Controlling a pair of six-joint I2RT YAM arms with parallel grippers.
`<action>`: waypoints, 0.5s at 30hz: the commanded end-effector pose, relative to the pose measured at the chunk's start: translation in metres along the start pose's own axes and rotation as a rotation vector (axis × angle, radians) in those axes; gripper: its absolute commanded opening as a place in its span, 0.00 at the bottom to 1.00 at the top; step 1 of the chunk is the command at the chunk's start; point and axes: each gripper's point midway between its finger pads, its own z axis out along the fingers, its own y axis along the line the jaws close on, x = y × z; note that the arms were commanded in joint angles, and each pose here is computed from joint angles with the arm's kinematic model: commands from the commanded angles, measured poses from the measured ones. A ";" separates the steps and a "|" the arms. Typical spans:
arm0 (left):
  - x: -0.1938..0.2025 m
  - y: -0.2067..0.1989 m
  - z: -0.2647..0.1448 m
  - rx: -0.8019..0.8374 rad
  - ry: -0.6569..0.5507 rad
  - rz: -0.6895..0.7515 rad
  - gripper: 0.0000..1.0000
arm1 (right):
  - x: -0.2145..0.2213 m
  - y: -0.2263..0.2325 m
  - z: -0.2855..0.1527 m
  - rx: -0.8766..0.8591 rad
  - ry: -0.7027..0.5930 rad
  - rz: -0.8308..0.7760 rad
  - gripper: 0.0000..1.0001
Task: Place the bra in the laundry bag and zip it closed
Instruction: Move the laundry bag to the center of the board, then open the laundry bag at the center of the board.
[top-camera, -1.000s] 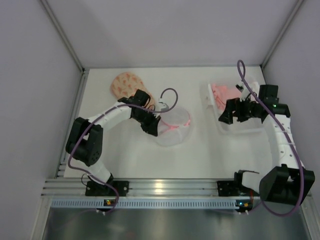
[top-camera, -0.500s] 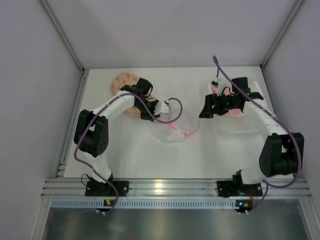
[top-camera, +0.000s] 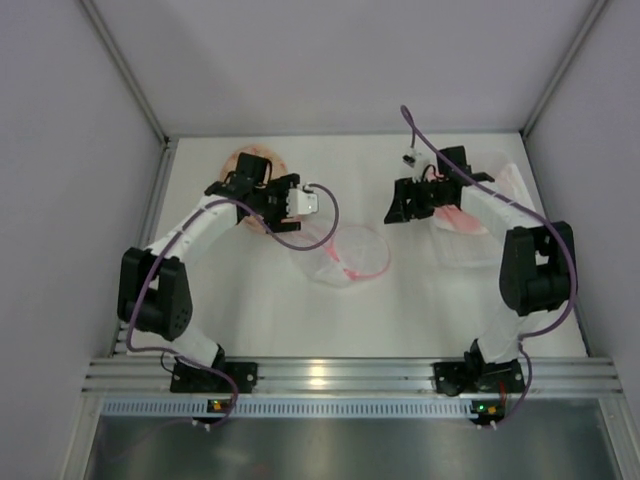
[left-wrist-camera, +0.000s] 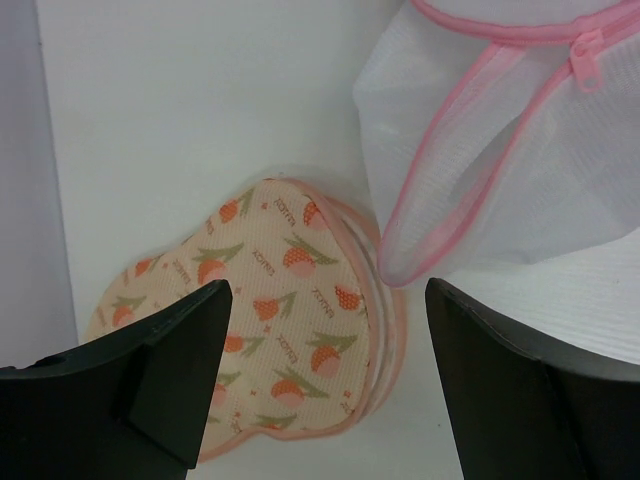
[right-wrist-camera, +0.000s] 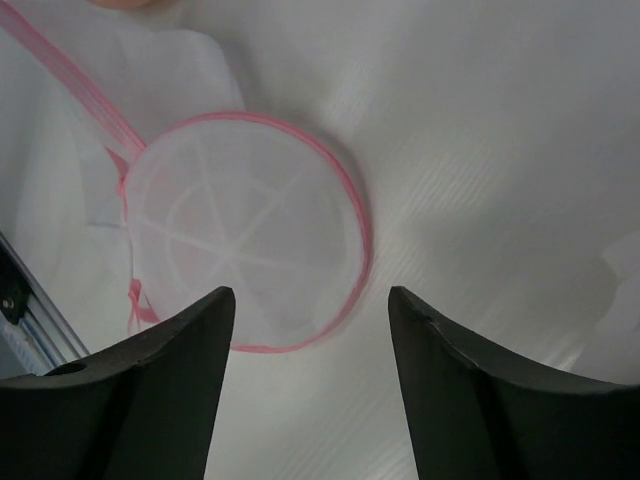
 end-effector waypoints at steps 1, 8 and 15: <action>-0.035 0.014 -0.026 -0.143 -0.126 0.021 0.85 | -0.007 0.003 0.013 0.041 -0.019 -0.033 0.64; -0.040 -0.001 -0.036 -0.158 -0.159 -0.206 0.84 | 0.019 0.005 0.037 0.107 0.071 -0.068 0.51; -0.052 -0.011 -0.053 -0.176 -0.200 -0.331 0.84 | 0.057 -0.010 0.052 0.122 0.176 -0.031 0.48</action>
